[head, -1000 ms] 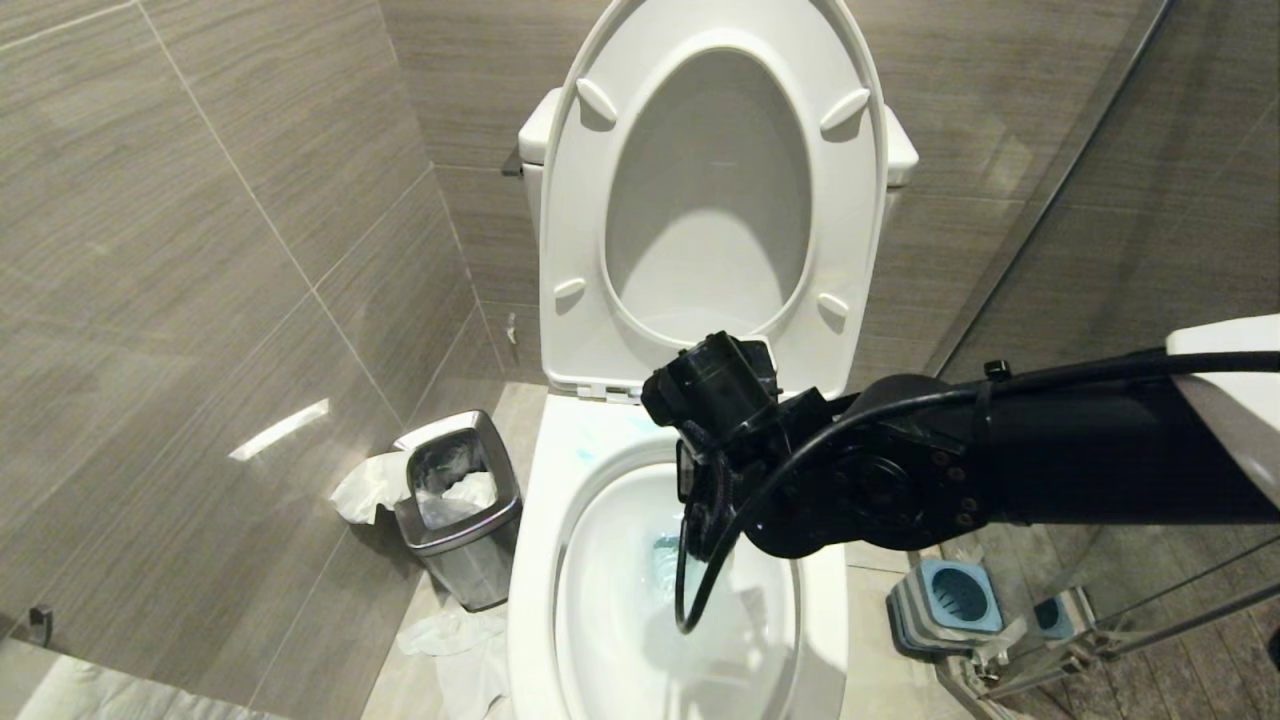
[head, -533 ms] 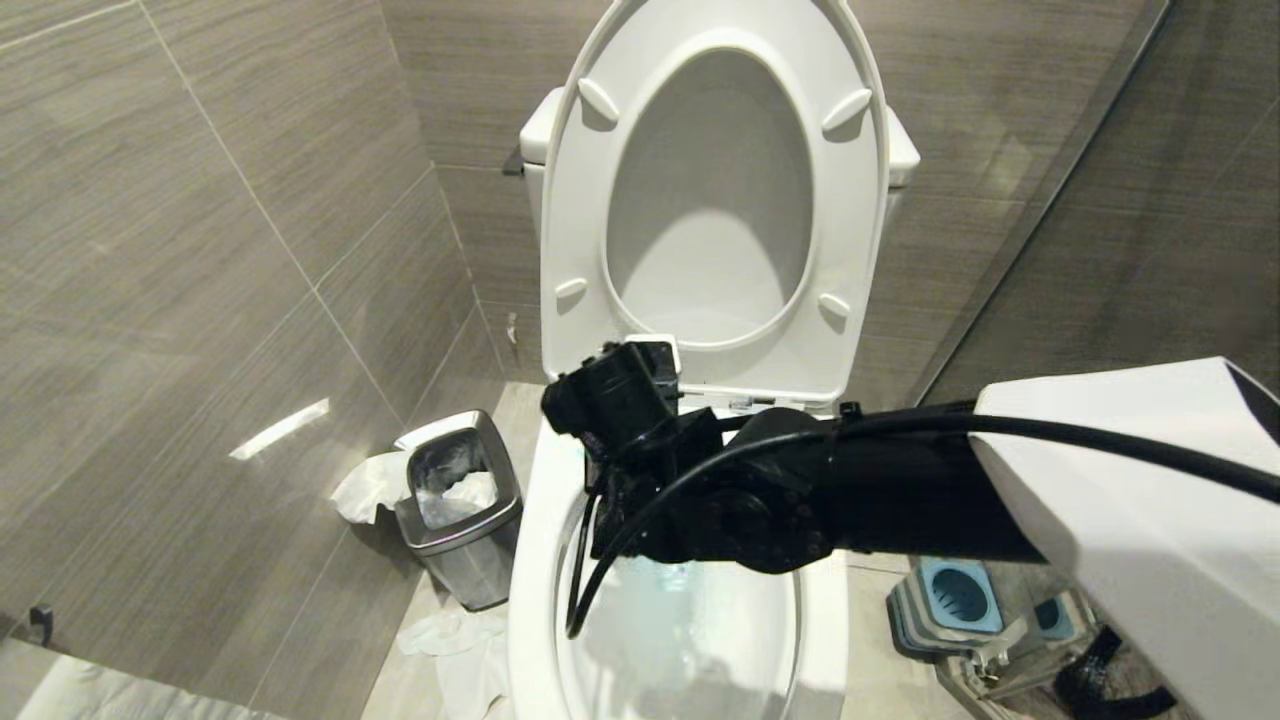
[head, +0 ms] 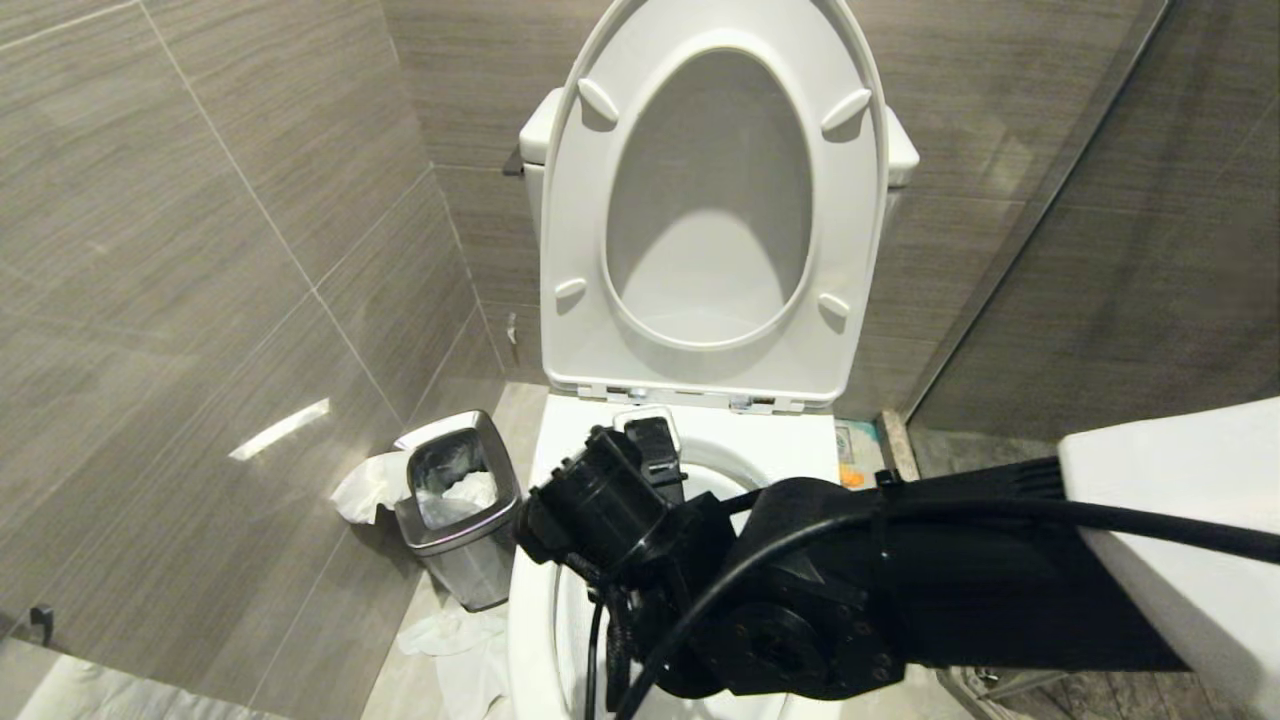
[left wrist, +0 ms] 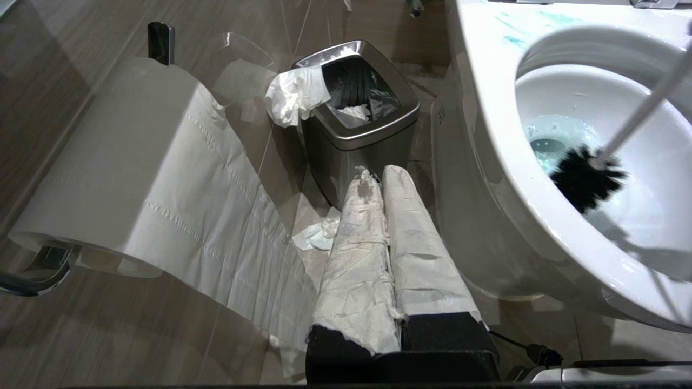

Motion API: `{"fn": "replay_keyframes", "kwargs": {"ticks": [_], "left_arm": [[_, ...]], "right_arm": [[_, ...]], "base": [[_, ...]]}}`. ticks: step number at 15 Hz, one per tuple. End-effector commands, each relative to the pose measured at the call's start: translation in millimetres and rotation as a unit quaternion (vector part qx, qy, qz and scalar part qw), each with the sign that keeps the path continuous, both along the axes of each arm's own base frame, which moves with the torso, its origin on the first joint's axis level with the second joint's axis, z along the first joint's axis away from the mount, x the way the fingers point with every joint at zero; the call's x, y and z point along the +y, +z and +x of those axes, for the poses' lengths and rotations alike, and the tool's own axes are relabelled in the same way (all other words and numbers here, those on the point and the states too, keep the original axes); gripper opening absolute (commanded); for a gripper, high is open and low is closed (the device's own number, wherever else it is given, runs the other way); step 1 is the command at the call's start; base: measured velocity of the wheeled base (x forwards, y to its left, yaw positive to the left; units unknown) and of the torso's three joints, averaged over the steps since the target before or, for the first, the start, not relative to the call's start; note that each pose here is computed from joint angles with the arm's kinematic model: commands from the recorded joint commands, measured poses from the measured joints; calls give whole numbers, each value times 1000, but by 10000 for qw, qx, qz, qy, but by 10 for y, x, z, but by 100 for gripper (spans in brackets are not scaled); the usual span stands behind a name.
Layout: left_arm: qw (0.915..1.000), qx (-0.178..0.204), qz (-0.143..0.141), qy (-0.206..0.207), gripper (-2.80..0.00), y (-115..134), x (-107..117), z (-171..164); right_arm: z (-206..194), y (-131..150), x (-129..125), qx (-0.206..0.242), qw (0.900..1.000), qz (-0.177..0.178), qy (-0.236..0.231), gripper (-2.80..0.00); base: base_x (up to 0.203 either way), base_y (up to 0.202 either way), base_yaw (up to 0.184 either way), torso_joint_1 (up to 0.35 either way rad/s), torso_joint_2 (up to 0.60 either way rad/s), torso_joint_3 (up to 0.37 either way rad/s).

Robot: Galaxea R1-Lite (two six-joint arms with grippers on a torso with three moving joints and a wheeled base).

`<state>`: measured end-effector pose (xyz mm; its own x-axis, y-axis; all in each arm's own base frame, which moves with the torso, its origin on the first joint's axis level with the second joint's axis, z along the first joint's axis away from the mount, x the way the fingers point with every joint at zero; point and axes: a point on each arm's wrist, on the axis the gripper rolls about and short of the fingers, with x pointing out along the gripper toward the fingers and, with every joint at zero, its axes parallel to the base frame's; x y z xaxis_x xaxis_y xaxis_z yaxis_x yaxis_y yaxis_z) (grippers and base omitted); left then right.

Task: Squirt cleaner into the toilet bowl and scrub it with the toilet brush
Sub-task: Scrub the toilet bowl

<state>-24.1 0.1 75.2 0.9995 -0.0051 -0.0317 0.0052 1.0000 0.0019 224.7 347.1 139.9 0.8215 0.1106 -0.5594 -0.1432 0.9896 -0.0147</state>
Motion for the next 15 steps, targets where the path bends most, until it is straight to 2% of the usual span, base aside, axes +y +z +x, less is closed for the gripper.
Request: {"fn": "replay_keyframes", "kwargs": {"ticks": [1,4,8,10,15], "left_arm": [[10000,3,-2,3,-280,0,0,0],[10000,10,-2,3,-280,0,0,1],[10000,10,-2,3,-280,0,0,1],[10000,10,-2,3,-280,0,0,1],[10000,10,-2,3,-280,0,0,1]], "right_arm": [[-186,165,-331,37,10000,-48,-47,-280],[-134,236,-652,49,9993,-75,-358,-280],[100,247,-736,-23,9977,-33,-674,-280],[276,208,-619,-127,9971,82,-746,-280],[705,163,-116,-608,9957,299,-634,-280]], "base": [[0,0,0,0,0,0],[0,0,0,0,0,0],[0,0,0,0,0,0],[0,0,0,0,0,0],[0,0,0,0,0,0]]}}
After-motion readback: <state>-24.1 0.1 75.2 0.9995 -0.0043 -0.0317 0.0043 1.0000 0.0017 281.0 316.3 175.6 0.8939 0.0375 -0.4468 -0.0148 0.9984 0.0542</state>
